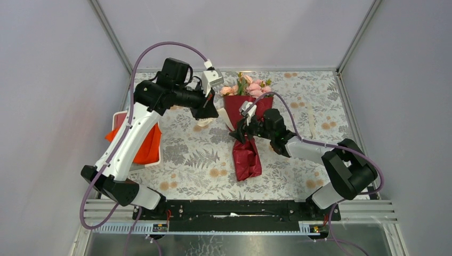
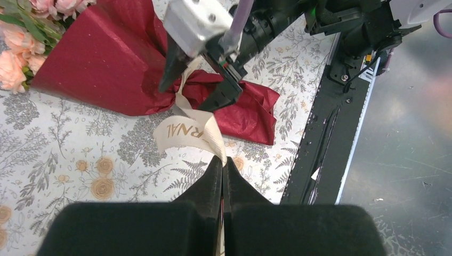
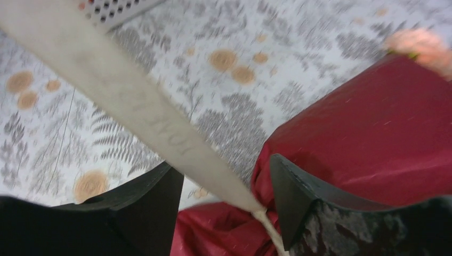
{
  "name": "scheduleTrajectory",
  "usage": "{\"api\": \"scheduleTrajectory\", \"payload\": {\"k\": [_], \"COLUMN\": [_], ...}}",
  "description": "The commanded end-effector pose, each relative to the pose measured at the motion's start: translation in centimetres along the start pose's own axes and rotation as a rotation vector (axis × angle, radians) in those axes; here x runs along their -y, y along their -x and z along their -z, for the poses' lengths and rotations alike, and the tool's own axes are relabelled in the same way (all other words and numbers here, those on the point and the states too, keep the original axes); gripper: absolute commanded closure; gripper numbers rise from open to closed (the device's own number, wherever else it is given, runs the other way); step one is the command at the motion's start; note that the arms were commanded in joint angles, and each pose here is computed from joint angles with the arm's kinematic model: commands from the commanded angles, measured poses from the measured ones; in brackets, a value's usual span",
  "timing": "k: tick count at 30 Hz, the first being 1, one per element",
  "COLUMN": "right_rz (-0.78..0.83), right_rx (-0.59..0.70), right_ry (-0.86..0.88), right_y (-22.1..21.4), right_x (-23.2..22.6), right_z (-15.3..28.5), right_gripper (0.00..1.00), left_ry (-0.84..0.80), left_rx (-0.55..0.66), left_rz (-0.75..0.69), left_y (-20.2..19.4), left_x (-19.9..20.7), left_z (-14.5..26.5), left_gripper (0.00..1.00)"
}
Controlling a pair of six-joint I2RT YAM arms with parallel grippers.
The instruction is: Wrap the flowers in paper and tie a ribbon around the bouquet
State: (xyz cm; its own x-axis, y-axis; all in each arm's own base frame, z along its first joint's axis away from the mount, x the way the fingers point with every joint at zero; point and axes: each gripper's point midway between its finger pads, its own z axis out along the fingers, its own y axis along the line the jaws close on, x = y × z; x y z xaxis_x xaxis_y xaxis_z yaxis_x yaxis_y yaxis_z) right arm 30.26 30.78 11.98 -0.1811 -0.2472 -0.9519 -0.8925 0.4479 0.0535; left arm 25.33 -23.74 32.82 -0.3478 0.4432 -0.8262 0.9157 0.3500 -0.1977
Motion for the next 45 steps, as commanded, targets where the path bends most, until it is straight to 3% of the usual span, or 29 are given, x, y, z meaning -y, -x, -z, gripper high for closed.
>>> {"api": "scheduleTrajectory", "payload": {"k": [1,8,14,16,17,18,21,25,27,30,32,34,37,40,45], "right_rz": [0.058,-0.039,-0.079,-0.104,-0.118,-0.133,-0.178,-0.265,-0.313,-0.386,-0.425,-0.480,-0.566,-0.655,-0.678], "right_rx": [0.256,0.290,0.309,0.302,0.298,0.293,0.278,0.274,0.271,0.260,0.255,0.248,0.213,0.209,0.203], "right_ry": [-0.107,-0.066,-0.131,-0.140,-0.145,-0.151,-0.155,-0.131,-0.129,-0.148,-0.143,-0.156,-0.207,-0.248,-0.261], "right_y": [7.6,7.0,7.8,7.8,7.6,7.4,7.1,7.2,7.0,6.6,6.5,6.3,5.6,5.2,5.1], "right_x": [1.9,1.2,1.9,1.8,1.7,1.6,1.4,0.7,0.5,0.6,0.3,0.5,1.0,1.5,1.8], "right_z": [0.1,-0.8,0.3,0.8,1.1,1.3,1.7,1.9,2.0,2.1,2.1,2.1,2.1,2.1,1.9], "right_gripper": [0.39,0.59,0.99,1.00,1.00,1.00,1.00,1.00,1.00,1.00,1.00,1.00,1.00,1.00,1.00], "left_ry": [-0.012,-0.002,0.034,0.083,0.128,0.177,0.256,0.219,0.213,0.263,0.319,0.354,0.325,0.224,0.242], "left_rx": [-0.011,-0.023,-0.052,-0.101,-0.147,-0.184,-0.271,-0.296,-0.213,0.055,0.240,0.328,0.309,0.299,0.244], "left_rz": [0.033,0.036,0.036,0.062,0.093,0.108,0.104,0.080,0.021,-0.057,-0.029,0.035,0.173,0.128,0.188], "left_y": [-0.7,-1.1,-2.3,-4.5,-6.7,-8.7,-13.9,-18.3,-16.9,-11.7,-8.8,-7.6,-7.6,-8.0,-9.4], "left_x": [0.7,0.4,-0.2,-1.3,-2.3,-3.0,-3.2,-0.4,0.2,-0.8,-2.5,-4.2,-4.7,-2.8,-4.4], "left_z": [0.2,0.1,0.0,-0.4,-0.8,-0.9,-0.3,0.6,0.6,-0.6,-2.3,-4.9,-10.2,-14.1,-17.5], "left_gripper": [1.00,1.00,1.00,1.00,0.77,0.65,0.56,0.48,0.45,0.46,0.44,0.43,0.41,0.41,0.44]}}
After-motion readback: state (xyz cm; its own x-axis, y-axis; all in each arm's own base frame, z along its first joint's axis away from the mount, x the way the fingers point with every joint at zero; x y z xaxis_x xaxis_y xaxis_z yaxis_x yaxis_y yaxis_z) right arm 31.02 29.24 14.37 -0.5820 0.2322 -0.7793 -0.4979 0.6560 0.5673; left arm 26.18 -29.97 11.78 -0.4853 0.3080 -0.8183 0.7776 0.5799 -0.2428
